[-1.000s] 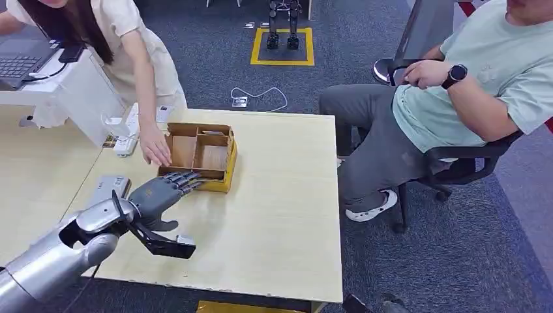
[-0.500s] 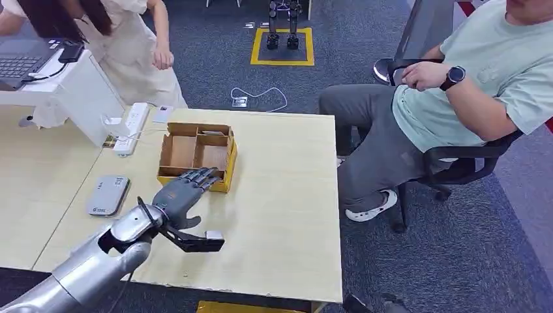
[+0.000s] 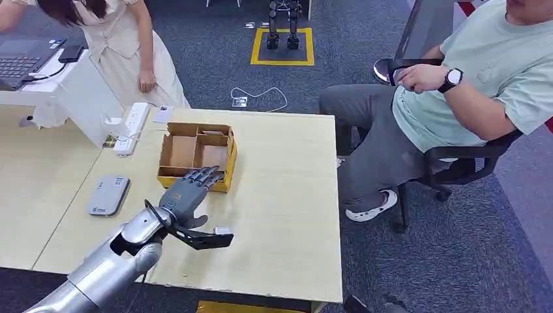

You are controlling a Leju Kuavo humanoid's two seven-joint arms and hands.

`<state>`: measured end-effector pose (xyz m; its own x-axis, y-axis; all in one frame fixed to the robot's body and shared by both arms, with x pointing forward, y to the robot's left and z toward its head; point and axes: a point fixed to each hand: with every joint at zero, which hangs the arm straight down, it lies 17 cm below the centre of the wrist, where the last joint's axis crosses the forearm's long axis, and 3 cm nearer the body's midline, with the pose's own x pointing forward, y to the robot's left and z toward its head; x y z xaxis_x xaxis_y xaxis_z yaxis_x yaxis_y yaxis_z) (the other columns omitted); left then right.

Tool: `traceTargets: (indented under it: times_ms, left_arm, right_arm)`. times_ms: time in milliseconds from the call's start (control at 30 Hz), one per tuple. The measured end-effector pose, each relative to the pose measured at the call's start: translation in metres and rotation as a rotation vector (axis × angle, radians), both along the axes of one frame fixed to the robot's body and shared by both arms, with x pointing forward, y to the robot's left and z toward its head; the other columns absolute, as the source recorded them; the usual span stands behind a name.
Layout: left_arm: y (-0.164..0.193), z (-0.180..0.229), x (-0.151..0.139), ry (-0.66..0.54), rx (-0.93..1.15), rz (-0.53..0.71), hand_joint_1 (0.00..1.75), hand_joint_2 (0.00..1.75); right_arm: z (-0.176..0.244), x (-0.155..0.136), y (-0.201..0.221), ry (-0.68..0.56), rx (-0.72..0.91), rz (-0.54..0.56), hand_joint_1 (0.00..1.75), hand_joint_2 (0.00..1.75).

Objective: Pass the card to the sensor for recognition and then transmit it.

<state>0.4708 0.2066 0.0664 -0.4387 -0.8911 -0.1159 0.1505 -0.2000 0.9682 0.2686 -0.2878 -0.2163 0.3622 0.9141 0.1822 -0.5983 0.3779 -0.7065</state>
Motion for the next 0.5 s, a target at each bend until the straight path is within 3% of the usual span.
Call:
traceTargets:
  times_ms: [500]
  left_arm:
    - [0.016, 0.006, 0.013, -0.054, 0.01, 0.102, 0.0, 1.75]
  right_arm:
    - [-0.001, -0.001, -0.002, 0.003, -0.004, -0.01, 0.0, 0.0]
